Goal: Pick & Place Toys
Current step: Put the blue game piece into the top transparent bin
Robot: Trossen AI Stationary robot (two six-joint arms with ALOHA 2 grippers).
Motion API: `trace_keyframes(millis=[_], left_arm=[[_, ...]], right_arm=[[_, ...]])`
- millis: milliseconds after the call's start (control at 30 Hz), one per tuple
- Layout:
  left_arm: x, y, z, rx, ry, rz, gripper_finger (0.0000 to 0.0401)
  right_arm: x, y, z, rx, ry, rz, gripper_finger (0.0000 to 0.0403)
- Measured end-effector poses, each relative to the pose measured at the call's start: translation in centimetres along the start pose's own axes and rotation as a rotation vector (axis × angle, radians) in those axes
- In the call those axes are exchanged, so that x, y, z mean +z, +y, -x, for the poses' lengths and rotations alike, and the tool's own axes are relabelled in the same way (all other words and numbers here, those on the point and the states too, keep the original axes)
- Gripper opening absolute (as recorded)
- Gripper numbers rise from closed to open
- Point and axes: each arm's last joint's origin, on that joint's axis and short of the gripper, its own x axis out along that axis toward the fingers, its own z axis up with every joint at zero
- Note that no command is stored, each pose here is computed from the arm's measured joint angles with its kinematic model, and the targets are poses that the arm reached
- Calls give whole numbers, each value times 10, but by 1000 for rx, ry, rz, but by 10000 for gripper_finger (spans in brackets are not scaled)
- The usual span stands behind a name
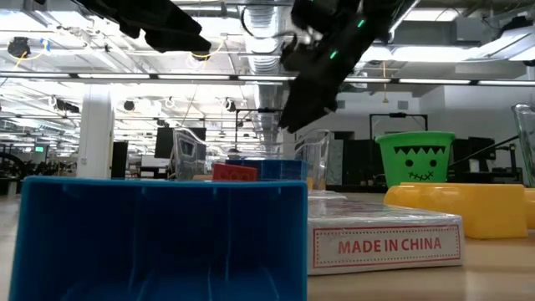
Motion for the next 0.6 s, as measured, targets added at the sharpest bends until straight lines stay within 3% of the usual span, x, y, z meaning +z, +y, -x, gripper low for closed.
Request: trace_keyframes(millis=[233, 400, 600], left_arm=[[0, 0, 0, 0, 0, 22, 290], [1, 0, 0, 1, -7, 26, 290], [4, 0, 0, 1, -36, 39, 290]], right_arm=[[-27, 60, 55, 38, 91, 73, 218], [-59, 88, 91, -149, 114, 77, 218], [-97, 103, 119, -389, 96, -5, 218]])
